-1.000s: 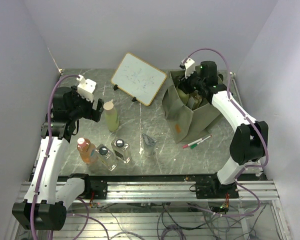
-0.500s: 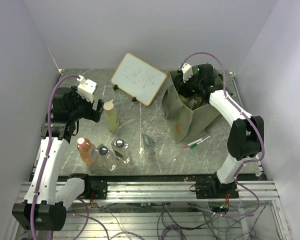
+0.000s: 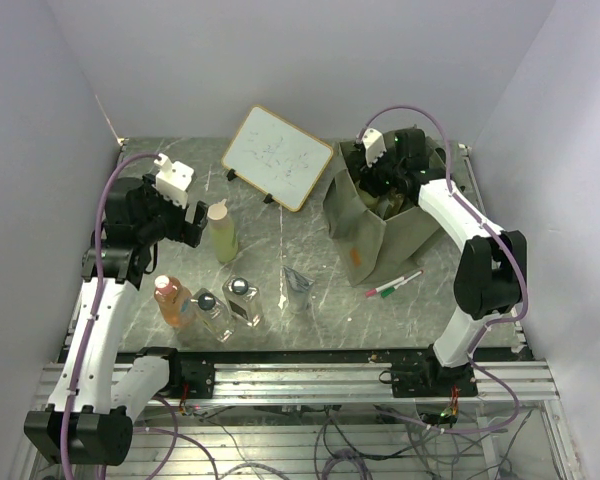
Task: Place the personal care products into the canvas bag
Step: Place the care product in the canvas bag.
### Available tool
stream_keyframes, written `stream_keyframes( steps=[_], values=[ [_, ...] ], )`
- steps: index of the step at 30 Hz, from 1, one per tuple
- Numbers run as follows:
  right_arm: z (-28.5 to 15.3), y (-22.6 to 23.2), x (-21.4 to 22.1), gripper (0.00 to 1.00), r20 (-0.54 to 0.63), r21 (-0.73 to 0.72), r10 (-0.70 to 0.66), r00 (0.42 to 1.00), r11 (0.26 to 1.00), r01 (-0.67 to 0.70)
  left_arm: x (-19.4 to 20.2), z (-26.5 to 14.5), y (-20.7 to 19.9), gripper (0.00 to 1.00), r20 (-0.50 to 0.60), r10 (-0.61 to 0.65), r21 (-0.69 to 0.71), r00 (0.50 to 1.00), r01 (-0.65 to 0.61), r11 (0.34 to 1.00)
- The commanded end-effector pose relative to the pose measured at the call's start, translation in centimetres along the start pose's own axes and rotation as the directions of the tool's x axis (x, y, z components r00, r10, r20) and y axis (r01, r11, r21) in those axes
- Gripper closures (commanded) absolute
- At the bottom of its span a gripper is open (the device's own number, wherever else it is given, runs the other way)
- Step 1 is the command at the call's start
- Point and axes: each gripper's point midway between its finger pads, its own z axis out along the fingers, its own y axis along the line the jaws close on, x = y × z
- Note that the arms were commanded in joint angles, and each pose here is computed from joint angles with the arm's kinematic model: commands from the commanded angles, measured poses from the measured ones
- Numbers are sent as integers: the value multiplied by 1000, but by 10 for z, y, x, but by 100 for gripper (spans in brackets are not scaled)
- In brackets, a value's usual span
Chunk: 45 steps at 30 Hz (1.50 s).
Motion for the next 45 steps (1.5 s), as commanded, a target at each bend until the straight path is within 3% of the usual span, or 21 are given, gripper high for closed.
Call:
stream_keyframes(
  steps=[1, 6, 9, 19, 36, 41, 45],
  values=[
    [-16, -46, -37, 65, 78, 171, -84, 993, 983, 70, -9, -3, -6, 1, 44, 28, 24, 999, -29, 999],
    [-21, -47, -40, 50, 79, 182, -75, 994, 982, 60, -8, -5, -6, 1, 44, 33, 23, 999, -34, 999],
    [-25, -47, -40, 48, 75, 185, -74, 994, 981, 59, -7, -7, -7, 1, 42, 36, 22, 998, -37, 999],
    [-47, -42, -60, 45, 106, 167, -80, 991, 984, 61, 2, -13, -10, 1, 25, 35, 18, 999, -36, 999],
    [-130, -10, -114, 41, 178, 185, -117, 977, 979, 84, 9, -10, -10, 1, -34, 44, 40, 998, -42, 998],
    [-151, 26, -131, 41, 184, 172, -163, 969, 976, 131, 24, -19, -14, 1, -122, 131, 96, 984, -119, 988],
    [-162, 69, -139, 39, 227, 65, -234, 945, 972, 225, 32, -33, -22, 1, -170, 199, 164, 965, -172, 971]
  ],
)
